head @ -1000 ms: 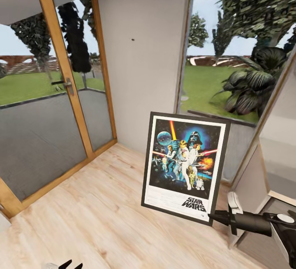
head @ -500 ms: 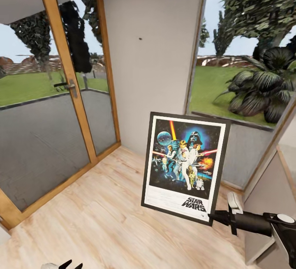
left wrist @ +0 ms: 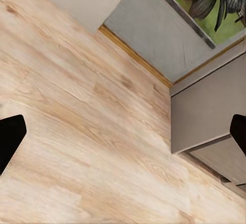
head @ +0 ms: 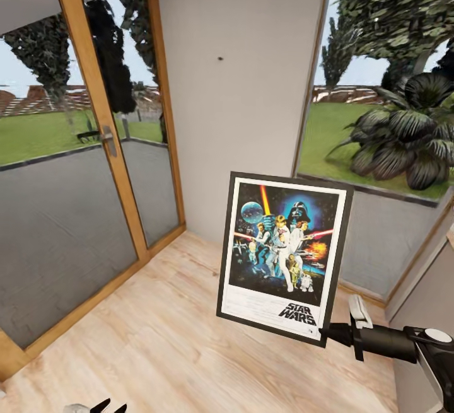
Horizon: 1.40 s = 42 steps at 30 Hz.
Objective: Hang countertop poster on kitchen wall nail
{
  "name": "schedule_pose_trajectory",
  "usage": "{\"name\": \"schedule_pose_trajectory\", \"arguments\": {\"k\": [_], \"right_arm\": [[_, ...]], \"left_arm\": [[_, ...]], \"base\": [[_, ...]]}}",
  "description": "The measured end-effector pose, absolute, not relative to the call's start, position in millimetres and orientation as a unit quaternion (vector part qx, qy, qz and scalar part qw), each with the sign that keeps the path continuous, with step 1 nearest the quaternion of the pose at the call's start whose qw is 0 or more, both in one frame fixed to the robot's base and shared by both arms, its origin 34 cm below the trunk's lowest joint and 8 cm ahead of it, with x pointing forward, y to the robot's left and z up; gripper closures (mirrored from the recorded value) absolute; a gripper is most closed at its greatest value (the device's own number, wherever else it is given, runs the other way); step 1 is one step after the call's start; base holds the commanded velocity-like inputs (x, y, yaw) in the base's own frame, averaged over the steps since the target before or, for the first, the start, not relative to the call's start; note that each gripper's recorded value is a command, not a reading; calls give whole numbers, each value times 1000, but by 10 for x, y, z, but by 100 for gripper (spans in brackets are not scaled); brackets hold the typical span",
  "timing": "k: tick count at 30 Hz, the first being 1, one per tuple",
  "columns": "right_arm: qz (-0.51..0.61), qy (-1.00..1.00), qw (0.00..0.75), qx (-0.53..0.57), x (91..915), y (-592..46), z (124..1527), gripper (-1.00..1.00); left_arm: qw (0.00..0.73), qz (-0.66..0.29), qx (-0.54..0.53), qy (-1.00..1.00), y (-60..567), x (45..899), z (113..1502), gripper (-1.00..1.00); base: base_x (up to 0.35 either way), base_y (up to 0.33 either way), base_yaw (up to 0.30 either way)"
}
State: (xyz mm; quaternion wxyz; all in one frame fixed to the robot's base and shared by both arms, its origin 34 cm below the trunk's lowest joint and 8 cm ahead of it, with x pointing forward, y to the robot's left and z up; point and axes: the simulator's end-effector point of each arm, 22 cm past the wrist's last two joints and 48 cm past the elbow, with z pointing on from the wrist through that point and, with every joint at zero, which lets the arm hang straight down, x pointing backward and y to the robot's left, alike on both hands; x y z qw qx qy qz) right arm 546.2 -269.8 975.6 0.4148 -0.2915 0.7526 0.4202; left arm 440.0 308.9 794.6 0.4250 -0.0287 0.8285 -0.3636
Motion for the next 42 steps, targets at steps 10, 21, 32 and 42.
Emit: {"name": "schedule_pose_trajectory", "arguments": {"k": [10, 21, 32, 42], "right_arm": [[419, 751, 418, -293, 5467, -2699, 9786, 100], [418, 750, 420, -294, 5470, -2698, 9821, 100], [418, 749, 421, -295, 5468, -2695, 9839, 100], [420, 747, 422, -295, 5467, -2659, 9835, 100]], "left_arm": [[431, -310, -51, 846, 3208, 4573, 7811, -100], [421, -330, -78, 841, 3084, 4815, 7890, -100], [421, -328, -80, 842, 3132, 4816, 7904, -100], [421, -324, -80, 844, 3196, 4813, 7907, -100]], "base": [[265, 149, -231], [34, 18, -240], [174, 202, -106], [192, 289, -2]]}}
